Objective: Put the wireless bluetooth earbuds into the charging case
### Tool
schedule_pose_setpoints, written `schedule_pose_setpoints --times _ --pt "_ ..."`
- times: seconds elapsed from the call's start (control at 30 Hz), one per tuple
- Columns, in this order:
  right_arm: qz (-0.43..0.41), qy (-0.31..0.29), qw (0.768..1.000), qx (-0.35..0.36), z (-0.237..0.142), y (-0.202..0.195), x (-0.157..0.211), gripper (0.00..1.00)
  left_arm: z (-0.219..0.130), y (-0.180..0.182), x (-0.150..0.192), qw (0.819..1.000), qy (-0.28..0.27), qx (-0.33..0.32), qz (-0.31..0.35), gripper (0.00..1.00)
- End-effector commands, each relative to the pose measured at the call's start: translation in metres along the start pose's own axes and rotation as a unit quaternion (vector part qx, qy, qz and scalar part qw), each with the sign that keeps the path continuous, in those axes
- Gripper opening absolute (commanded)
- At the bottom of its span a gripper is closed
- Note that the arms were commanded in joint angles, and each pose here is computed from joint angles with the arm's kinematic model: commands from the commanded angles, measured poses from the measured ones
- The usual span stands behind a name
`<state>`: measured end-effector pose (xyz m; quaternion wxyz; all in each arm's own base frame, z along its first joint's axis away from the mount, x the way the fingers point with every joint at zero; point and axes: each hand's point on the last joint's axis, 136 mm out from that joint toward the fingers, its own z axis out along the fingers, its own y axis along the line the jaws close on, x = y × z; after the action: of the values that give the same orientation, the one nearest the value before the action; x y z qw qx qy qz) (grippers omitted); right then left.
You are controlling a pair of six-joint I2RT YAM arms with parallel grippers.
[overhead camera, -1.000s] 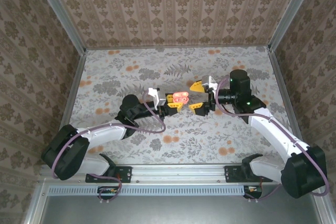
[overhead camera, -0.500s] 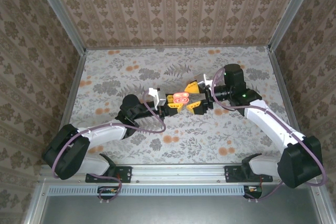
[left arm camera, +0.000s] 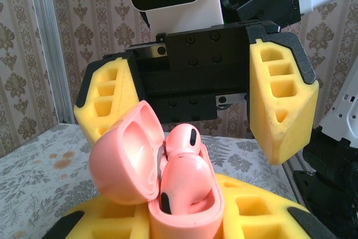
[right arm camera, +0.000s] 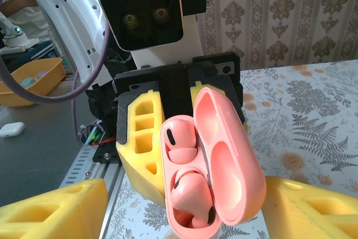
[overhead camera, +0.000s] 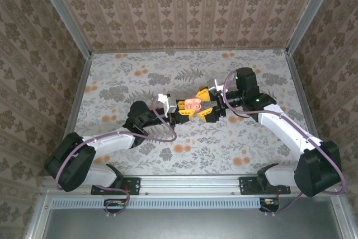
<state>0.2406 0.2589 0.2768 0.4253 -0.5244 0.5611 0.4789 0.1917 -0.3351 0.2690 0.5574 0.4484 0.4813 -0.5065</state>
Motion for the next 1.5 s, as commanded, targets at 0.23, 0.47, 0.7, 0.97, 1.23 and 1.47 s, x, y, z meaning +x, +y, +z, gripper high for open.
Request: schedule_pose_setpoints --times 0.23,0.47,0.7,0.97,1.23,1.47 --pt "-0.027 -0.016 0.999 -0.026 0.0 0.007 -0.016 0.68 0.003 0.004 -0.023 0.999 -0.026 -0.002 0.022 0.13" --pt "-0.036 -0.02 0.999 -0.025 -0.001 0.008 -0.02 0.66 0.002 0.005 -0.021 1.0 -0.023 -0.007 0.021 0.12" --pt "-0.045 -0.021 0.999 -0.022 -0.003 0.011 -0.021 0.64 0.002 0.006 -0.02 1.0 -0.021 -0.009 0.02 0.12" --pt "-0.051 -0.022 0.998 -0.019 -0.006 0.014 -0.022 0.63 0.001 0.006 -0.018 1.0 -0.02 -0.011 0.019 0.12" --pt "-0.053 -0.021 0.998 -0.016 -0.008 0.017 -0.021 0.62 0.0 0.007 -0.018 1.0 -0.019 -0.015 0.019 0.12" --pt "-0.051 -0.02 0.998 -0.017 -0.009 0.019 -0.019 0.62 0.0 0.006 -0.018 1.0 -0.018 -0.016 0.019 0.12"
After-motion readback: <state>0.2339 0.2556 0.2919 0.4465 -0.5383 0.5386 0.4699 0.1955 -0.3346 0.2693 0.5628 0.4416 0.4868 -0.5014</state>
